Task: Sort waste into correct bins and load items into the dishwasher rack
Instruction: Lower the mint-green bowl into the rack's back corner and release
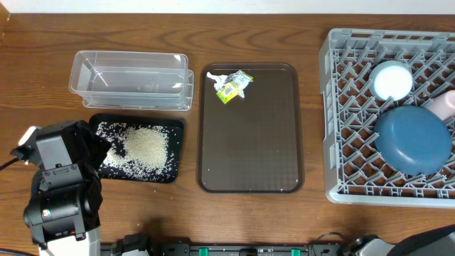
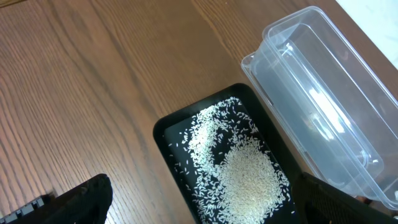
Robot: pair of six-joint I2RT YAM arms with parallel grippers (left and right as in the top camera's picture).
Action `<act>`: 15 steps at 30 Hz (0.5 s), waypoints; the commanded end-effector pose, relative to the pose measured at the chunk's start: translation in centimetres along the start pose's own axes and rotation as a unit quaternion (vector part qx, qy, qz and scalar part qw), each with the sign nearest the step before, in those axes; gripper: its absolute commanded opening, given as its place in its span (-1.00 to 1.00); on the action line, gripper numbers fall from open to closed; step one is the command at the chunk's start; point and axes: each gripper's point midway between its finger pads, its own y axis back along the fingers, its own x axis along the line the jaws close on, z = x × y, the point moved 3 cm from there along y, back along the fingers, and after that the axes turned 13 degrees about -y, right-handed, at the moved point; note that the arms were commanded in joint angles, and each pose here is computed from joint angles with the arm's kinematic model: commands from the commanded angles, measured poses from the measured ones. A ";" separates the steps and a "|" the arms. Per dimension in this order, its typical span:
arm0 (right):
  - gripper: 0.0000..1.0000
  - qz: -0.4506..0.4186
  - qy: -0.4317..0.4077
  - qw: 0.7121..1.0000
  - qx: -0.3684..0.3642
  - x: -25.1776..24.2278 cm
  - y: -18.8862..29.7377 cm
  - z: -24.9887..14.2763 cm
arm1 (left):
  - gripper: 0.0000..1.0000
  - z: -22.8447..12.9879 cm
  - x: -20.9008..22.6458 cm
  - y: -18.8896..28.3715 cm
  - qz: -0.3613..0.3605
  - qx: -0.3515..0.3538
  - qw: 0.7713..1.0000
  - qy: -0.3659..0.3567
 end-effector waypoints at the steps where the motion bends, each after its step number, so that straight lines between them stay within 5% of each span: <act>1: -0.98 -0.078 0.074 0.993 -0.043 -0.1 -2.2 -0.4 | 0.88 0.4 0.1 0.3 0.002 -0.006 1.000 0.004; 15: -0.97 -0.208 0.193 0.957 -0.063 -3.6 -6.4 -0.6 | 0.88 0.4 0.1 0.3 0.002 -0.006 1.000 0.004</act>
